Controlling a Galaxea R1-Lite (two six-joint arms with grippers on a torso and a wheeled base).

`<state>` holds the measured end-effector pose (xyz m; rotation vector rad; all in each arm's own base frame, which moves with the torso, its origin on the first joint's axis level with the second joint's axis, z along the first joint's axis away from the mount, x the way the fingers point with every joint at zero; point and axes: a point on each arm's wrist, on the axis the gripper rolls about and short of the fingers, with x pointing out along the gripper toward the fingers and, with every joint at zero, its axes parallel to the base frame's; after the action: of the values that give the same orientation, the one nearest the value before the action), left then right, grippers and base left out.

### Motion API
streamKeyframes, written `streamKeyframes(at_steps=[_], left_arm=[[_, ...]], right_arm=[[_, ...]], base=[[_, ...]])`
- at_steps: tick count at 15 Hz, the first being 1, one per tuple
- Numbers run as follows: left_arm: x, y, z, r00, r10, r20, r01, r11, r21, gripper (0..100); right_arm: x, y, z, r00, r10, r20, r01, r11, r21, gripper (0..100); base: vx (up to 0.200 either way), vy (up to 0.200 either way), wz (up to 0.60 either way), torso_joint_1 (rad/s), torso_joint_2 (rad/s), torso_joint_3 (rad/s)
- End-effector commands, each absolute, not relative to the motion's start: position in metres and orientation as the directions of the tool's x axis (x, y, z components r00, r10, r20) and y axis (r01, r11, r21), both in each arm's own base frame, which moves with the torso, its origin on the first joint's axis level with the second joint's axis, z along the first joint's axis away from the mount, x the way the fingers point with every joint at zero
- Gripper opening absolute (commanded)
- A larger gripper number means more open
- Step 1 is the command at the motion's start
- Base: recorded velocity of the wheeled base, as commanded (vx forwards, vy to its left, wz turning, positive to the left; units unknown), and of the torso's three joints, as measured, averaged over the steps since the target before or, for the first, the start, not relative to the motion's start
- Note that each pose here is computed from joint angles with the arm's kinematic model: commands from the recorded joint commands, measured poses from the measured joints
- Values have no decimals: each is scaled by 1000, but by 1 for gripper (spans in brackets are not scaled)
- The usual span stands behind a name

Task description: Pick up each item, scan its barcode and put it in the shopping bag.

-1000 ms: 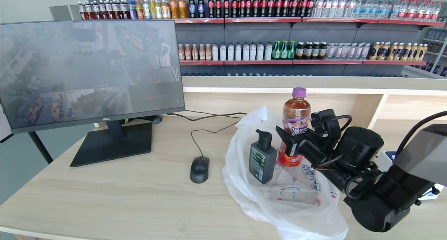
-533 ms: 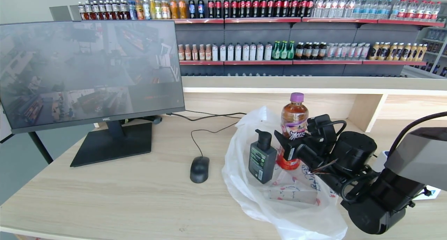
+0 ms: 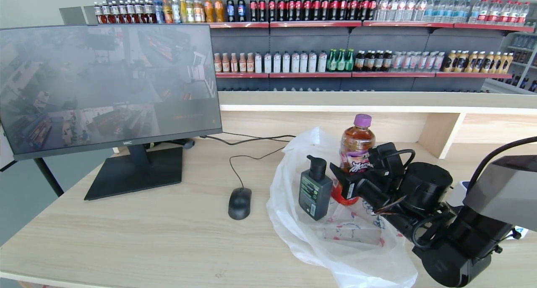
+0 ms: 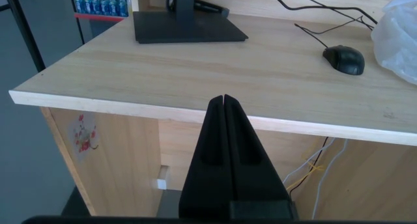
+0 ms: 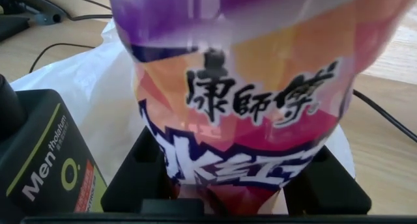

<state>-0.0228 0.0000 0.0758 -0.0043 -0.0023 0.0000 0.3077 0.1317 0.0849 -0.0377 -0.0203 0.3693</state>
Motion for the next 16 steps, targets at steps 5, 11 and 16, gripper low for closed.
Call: streamKeyframes(at_steps=[5,11,16], left_arm=[[-23,0,76,1000,0,3,0,1000,-5,0],[-23,0,76,1000,0,3,0,1000,-5,0],[-23,0,76,1000,0,3,0,1000,-5,0]], right_arm=[[305,130,85,932,361,8,-361,932,-15,0],[299,128,80,932,363,-25,-363,932,-18,0],[293,125,79,932,361,-41,-362,932,-15,100]], base=[[0,0,0,0,0,0],[0,0,0,0,0,0],[0,0,0,0,0,0]])
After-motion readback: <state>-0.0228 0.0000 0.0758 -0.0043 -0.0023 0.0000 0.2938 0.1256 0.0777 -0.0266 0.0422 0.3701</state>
